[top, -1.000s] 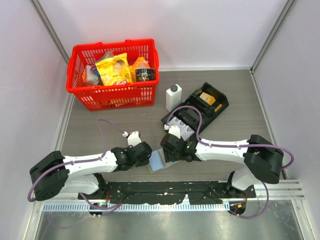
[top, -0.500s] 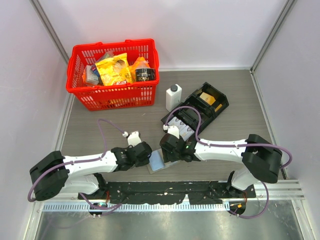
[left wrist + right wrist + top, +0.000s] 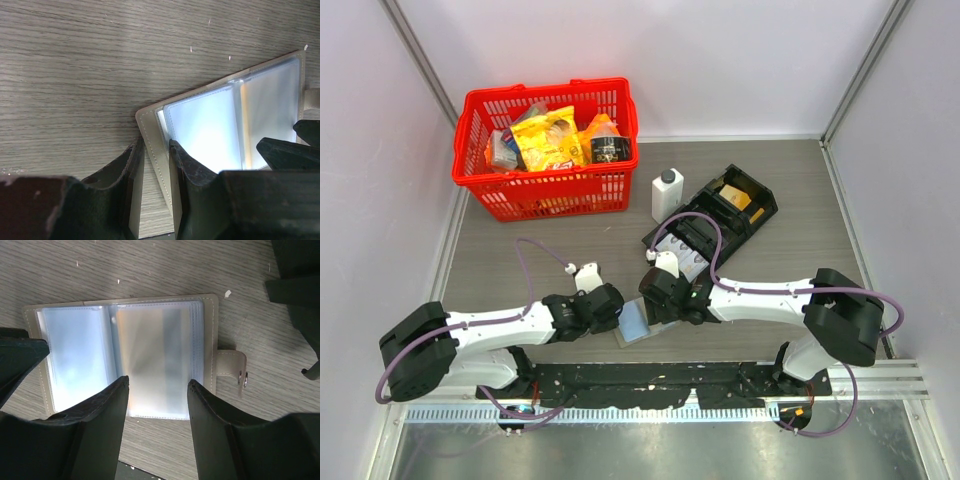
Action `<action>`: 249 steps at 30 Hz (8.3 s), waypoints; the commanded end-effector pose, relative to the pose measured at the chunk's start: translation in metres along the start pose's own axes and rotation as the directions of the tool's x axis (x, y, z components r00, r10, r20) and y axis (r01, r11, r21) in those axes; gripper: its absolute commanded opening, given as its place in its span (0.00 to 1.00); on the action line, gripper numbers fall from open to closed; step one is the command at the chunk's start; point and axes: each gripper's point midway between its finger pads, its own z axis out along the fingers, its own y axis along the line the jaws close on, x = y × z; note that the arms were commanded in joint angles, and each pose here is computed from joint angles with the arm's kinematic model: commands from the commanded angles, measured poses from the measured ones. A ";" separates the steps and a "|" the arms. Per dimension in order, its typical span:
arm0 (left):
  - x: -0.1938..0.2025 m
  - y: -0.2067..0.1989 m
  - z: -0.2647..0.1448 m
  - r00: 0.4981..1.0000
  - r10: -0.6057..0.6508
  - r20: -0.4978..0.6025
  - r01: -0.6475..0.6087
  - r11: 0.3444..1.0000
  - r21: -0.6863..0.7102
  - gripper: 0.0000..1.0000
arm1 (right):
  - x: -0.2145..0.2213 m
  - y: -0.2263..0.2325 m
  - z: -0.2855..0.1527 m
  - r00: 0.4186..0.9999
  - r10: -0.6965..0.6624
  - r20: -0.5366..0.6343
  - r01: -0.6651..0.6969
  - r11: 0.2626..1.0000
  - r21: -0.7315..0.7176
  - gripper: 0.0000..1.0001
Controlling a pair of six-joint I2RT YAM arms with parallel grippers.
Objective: Take the credit cards out of the card holder
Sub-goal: Remove the credit card from the card holder.
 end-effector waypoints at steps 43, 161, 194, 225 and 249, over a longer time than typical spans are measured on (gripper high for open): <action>-0.002 -0.021 -0.001 0.999 -0.035 -0.002 0.035 0.996 0.082 0.29 | -0.018 0.090 -0.029 0.999 0.043 0.015 -0.031 0.880 -0.473 0.48; -0.032 -0.038 -0.044 0.989 -0.133 0.063 0.116 0.968 0.224 0.33 | -0.033 0.061 -0.035 0.989 0.138 0.062 -0.098 0.896 -0.434 0.56; 0.025 -0.015 0.020 0.984 -0.146 -0.101 0.156 0.983 0.100 0.18 | 0.003 0.015 0.001 0.949 0.301 -0.096 -0.308 0.811 -0.498 0.42; 0.024 -0.006 0.018 0.987 -0.122 -0.103 0.129 0.989 0.066 0.16 | -0.010 -0.018 -0.011 0.931 0.362 -0.051 -0.338 0.799 -0.498 0.01; -0.038 -0.034 -0.035 0.997 0.048 0.054 -0.058 0.980 0.192 0.57 | -0.068 -0.036 -0.088 0.978 0.127 0.165 -0.059 0.930 -0.362 0.01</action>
